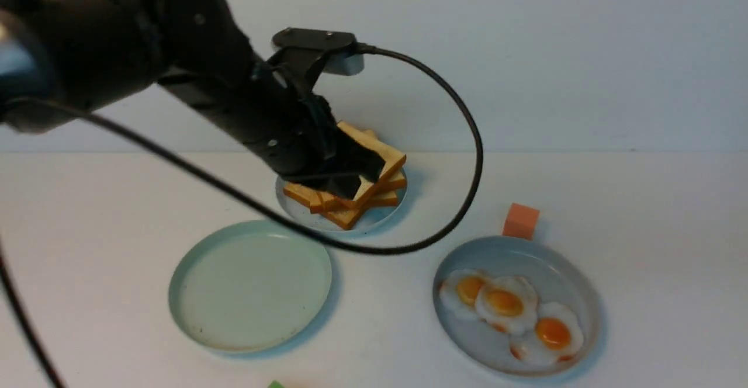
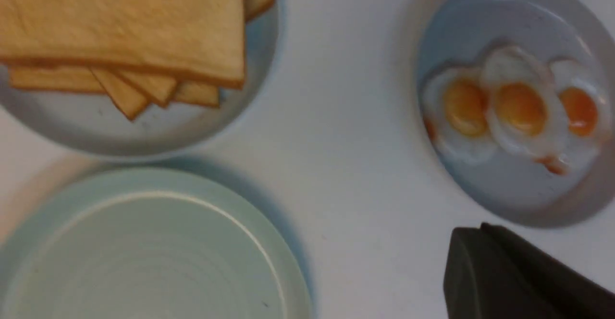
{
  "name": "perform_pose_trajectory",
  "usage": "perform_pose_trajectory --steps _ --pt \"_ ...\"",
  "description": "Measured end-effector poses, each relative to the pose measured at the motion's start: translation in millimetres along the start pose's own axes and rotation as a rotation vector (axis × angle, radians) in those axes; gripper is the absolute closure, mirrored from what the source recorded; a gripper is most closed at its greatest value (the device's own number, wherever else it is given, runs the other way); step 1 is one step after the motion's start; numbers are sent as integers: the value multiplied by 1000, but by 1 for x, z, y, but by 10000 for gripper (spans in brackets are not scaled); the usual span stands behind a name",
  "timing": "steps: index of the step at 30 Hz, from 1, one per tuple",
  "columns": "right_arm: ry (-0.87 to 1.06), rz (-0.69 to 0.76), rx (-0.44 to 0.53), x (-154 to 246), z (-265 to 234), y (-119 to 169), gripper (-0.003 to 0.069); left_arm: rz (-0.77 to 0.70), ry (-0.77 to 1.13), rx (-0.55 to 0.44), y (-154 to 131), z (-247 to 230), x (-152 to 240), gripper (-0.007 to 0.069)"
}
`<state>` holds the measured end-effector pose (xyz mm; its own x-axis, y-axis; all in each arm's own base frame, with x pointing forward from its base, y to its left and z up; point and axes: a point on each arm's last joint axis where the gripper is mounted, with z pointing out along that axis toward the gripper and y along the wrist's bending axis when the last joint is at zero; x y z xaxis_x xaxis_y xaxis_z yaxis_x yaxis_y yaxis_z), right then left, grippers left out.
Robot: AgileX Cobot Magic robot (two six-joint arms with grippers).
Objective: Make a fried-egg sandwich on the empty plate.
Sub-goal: Use the left arm to grab a slice of bread
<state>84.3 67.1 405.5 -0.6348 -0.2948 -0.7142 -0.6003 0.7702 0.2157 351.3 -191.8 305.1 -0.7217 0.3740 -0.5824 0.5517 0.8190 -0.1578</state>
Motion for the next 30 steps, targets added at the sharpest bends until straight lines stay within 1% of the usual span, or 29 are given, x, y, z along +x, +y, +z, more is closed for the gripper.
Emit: perform_pose_trajectory --steps 2,4,5,7,10,11,12,16,17,18,19,21,24,27,29,30 --pt "4 -26 0 -4 2 1 418 10 9 -20 4 15 -5 638" --pt "10 -59 13 -10 6 0 418 14 45 -63 13 44 -18 637" --pt "10 -61 14 -10 6 0 418 18 37 -66 13 43 -20 637" --pt "17 -73 24 -12 9 -2 418 42 59 -106 22 71 -27 610" --pt "21 -94 30 -12 10 -3 418 100 46 -152 32 94 -36 526" --pt "21 -98 30 -12 10 -3 418 106 50 -154 33 98 -36 512" --pt "18 -108 31 -12 10 -3 418 126 36 -161 35 106 -39 446" --pt "4 -123 31 -14 10 -2 418 144 -17 -172 40 128 -42 277" --pt "2 -124 31 -14 10 -2 418 145 -28 -174 41 131 -42 256" --pt "-1 -126 32 -14 10 -2 418 145 -33 -175 42 138 -40 215" --pt "-1 -126 32 -14 10 -2 418 145 -33 -176 43 139 -40 215" --pt "-10 -126 33 -15 10 -3 418 145 -40 -177 44 147 -38 172" --pt "-17 -126 32 -16 10 -2 419 148 -45 -178 44 150 -38 167" --pt "-20 -126 33 -16 10 -2 422 152 -43 -181 45 153 -37 188" --pt "-21 -126 31 -16 10 -2 423 156 -46 -184 45 154 -38 237" --pt "-22 -124 26 -16 10 -2 423 164 -49 -191 46 153 -38 318"
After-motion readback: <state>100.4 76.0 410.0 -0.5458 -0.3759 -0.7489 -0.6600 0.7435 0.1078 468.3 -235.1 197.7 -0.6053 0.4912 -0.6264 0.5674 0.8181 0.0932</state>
